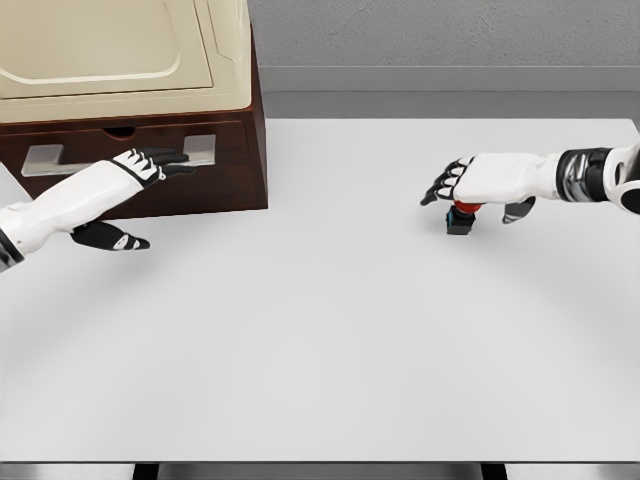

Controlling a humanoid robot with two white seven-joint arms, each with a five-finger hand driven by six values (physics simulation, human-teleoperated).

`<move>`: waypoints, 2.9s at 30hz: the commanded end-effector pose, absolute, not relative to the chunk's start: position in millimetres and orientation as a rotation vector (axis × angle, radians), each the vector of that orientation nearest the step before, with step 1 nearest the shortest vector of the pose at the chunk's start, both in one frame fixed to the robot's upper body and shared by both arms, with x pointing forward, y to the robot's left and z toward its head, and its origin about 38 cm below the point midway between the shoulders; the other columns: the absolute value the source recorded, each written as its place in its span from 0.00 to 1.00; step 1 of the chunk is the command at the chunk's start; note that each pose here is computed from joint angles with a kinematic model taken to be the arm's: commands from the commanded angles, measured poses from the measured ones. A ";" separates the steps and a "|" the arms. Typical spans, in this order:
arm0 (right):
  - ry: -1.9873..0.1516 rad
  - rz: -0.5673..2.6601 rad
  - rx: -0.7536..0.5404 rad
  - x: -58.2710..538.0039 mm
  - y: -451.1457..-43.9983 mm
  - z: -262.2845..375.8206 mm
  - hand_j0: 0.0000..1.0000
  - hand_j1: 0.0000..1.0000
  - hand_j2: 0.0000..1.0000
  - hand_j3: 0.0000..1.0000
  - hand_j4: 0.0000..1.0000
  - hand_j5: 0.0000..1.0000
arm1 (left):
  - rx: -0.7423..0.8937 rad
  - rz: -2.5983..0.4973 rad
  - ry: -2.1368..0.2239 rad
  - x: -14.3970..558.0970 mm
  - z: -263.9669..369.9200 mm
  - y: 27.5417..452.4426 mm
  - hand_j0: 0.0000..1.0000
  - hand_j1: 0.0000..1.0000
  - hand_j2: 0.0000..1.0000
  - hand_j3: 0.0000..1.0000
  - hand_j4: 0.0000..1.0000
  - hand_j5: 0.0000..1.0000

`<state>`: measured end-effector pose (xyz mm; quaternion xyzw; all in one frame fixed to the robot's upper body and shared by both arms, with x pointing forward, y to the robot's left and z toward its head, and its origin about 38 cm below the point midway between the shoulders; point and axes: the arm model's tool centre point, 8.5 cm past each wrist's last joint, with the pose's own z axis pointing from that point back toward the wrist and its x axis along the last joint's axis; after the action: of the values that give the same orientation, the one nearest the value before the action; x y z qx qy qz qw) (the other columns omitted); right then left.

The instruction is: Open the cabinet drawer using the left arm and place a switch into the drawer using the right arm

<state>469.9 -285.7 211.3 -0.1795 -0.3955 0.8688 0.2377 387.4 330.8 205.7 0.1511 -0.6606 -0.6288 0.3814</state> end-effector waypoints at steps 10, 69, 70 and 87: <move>-1.089 2.378 -0.493 469.6 -285.3 212.6 1.00 1.00 1.00 1.00 1.00 1.00 | 0.421 -1.587 -1.692 369.9 213.1 344.7 1.00 1.00 1.00 1.00 1.00 1.00; -1.060 2.372 -0.496 472.3 -289.7 206.4 1.00 1.00 1.00 1.00 1.00 1.00 | 0.433 -1.575 -1.785 335.2 232.5 349.8 1.00 1.00 1.00 1.00 1.00 1.00; -1.060 2.372 -0.496 472.3 -289.7 206.4 1.00 1.00 1.00 1.00 1.00 1.00 | 0.425 -1.581 -1.789 335.4 231.7 347.5 1.00 1.00 1.00 1.00 1.00 1.00; -1.076 2.378 -0.496 470.8 -286.2 209.2 1.00 1.00 1.00 1.00 1.00 1.00 | 0.425 -1.551 -1.738 344.5 220.7 347.7 1.00 1.00 1.00 1.00 1.00 1.00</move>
<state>470.5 -286.2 207.7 -0.1804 -0.3911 0.8702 0.2391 343.8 346.9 222.1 0.1676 -0.6798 -0.6088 0.3729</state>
